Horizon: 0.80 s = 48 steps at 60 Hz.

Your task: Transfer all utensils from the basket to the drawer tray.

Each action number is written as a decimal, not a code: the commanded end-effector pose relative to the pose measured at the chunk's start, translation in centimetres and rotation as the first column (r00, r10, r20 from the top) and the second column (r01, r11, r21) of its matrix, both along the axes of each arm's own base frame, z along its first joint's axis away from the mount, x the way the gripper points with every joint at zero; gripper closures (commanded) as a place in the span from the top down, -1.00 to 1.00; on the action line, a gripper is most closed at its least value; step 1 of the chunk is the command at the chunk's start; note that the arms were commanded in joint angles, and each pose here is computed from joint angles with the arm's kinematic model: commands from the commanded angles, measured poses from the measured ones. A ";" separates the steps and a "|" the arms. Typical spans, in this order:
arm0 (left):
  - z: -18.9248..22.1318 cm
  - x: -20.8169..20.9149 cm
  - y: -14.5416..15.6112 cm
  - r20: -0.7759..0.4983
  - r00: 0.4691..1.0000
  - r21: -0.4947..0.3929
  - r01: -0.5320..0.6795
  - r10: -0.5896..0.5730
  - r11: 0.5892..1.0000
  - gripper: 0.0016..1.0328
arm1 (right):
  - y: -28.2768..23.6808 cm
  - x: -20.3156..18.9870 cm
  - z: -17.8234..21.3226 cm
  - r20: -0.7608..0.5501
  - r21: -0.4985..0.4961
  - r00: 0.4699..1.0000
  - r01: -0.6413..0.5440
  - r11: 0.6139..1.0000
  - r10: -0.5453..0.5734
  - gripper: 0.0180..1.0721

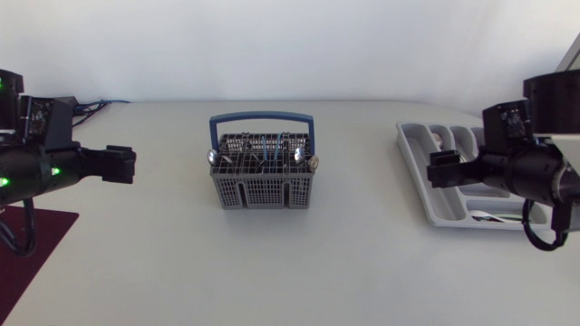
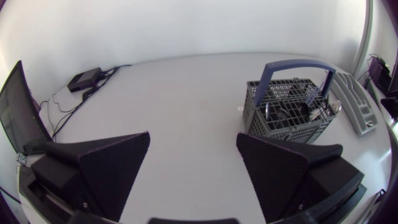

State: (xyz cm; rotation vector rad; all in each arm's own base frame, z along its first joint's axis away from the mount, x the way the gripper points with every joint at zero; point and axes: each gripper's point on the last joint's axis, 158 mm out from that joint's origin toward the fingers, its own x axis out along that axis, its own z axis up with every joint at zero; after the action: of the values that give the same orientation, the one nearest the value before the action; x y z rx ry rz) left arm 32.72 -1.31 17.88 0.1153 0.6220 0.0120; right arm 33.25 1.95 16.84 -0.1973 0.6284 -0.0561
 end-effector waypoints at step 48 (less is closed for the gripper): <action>1.1 -0.2 -14.6 0.062 0.776 -0.285 0.617 -0.628 0.734 0.80 | 17.0 2.9 -4.5 -0.270 0.425 0.834 -0.346 0.836 0.482 0.78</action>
State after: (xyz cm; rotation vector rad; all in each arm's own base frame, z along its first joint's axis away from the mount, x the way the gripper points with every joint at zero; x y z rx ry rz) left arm 32.61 -14.76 18.12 -0.0027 0.6368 -0.6740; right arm 35.87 17.89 12.38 -0.0064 0.9271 0.5279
